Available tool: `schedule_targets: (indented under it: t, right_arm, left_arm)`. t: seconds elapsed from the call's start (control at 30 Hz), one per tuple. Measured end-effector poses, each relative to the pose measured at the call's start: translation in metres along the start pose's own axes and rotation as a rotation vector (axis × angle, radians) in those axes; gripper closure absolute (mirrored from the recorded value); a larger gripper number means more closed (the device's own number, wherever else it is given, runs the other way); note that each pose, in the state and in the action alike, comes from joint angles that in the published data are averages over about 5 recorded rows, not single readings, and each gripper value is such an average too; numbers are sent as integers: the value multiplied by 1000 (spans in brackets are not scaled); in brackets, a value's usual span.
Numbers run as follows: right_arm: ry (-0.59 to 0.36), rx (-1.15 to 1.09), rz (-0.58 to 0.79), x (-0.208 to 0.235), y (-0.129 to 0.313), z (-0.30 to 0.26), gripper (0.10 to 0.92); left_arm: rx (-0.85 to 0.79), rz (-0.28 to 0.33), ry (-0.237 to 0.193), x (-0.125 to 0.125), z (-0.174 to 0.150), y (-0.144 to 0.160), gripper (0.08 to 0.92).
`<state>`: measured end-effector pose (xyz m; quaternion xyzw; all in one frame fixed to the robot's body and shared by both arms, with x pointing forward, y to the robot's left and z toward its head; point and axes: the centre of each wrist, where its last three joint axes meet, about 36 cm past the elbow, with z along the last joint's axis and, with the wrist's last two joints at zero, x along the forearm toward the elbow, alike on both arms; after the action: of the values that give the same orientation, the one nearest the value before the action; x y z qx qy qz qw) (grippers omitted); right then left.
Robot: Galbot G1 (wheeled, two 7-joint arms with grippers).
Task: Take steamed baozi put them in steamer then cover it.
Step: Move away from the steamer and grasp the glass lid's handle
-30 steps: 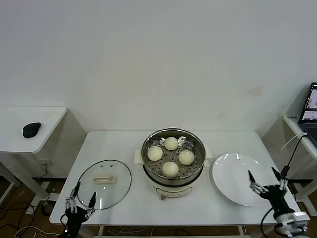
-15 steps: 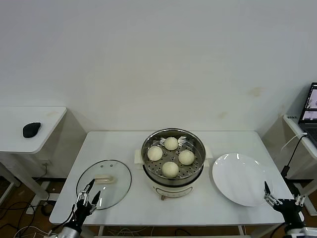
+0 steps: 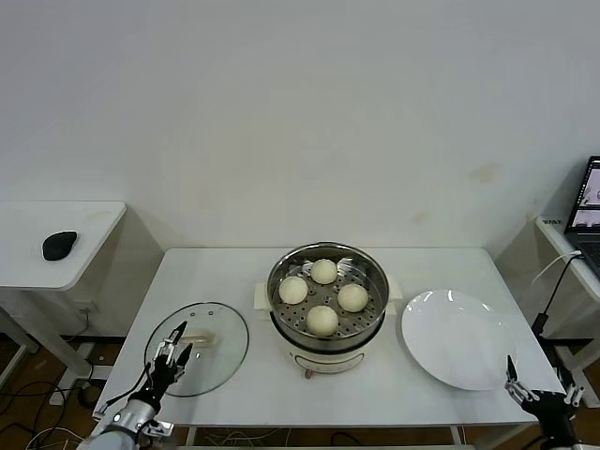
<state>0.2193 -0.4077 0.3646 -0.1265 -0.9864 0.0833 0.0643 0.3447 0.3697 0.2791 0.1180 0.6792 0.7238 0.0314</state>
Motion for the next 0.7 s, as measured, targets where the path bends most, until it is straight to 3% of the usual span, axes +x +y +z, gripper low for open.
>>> schedule_targets:
  t: [0.7]
  right_arm:
    - [28, 11, 2, 4, 4, 9, 200]
  left_arm:
    - [-10, 7, 19, -50, 3, -3, 181]
